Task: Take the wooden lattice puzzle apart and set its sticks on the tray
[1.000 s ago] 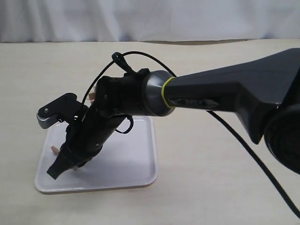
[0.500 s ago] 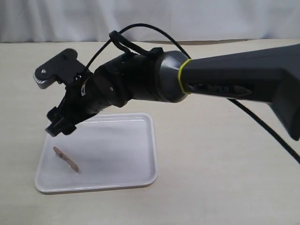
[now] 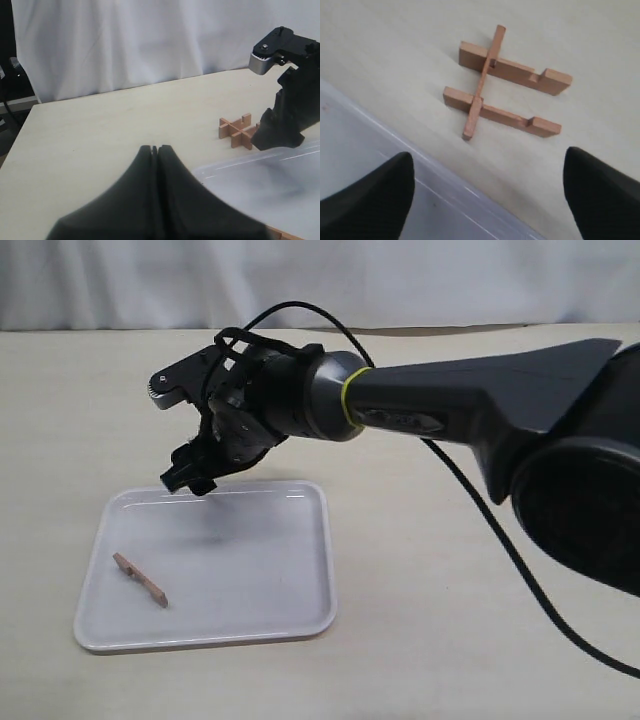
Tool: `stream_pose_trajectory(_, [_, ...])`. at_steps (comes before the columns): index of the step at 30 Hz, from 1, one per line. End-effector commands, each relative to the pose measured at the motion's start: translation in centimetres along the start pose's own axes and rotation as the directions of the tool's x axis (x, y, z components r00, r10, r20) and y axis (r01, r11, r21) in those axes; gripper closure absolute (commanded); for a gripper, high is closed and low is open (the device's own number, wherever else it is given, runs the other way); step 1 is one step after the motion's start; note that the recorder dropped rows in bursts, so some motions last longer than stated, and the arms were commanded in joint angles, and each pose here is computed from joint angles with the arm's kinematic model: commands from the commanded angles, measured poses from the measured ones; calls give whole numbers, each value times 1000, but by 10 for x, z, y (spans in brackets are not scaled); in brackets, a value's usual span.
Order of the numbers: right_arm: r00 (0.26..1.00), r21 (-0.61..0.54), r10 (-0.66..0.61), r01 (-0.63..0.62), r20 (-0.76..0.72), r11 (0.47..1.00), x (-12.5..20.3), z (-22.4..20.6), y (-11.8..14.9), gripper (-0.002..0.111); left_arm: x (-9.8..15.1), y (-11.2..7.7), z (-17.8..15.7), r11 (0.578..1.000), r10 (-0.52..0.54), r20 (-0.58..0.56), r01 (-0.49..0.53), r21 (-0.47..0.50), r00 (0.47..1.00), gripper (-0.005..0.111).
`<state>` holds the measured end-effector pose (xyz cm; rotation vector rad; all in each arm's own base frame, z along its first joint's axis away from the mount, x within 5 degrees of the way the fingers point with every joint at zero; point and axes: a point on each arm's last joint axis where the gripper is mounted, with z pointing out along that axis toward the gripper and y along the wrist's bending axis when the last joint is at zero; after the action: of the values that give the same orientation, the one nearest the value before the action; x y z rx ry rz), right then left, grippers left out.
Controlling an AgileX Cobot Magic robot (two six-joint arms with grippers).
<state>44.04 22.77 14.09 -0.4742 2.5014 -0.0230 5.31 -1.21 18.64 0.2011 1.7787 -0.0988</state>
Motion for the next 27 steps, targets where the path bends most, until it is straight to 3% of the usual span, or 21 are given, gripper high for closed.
stream_pose_trajectory(1, [998,-15,57,-57,25,998,-9,6,2,44,0,1,0,1000,1,8,-1,-12,1000,107])
stream_pose_trajectory(14, [997,0,65,-65,27,998,-6,26,5,50,0,1,0,1000,1,8,-1,-12,1000,107])
stream_pose_trajectory(21, [997,21,71,-72,31,997,-4,30,4,82,0,1,0,1000,1,8,-1,-12,1000,107])
stream_pose_trajectory(27, [996,18,84,-85,29,996,-3,32,4,86,0,1,0,1000,1,8,-1,-12,1000,107])
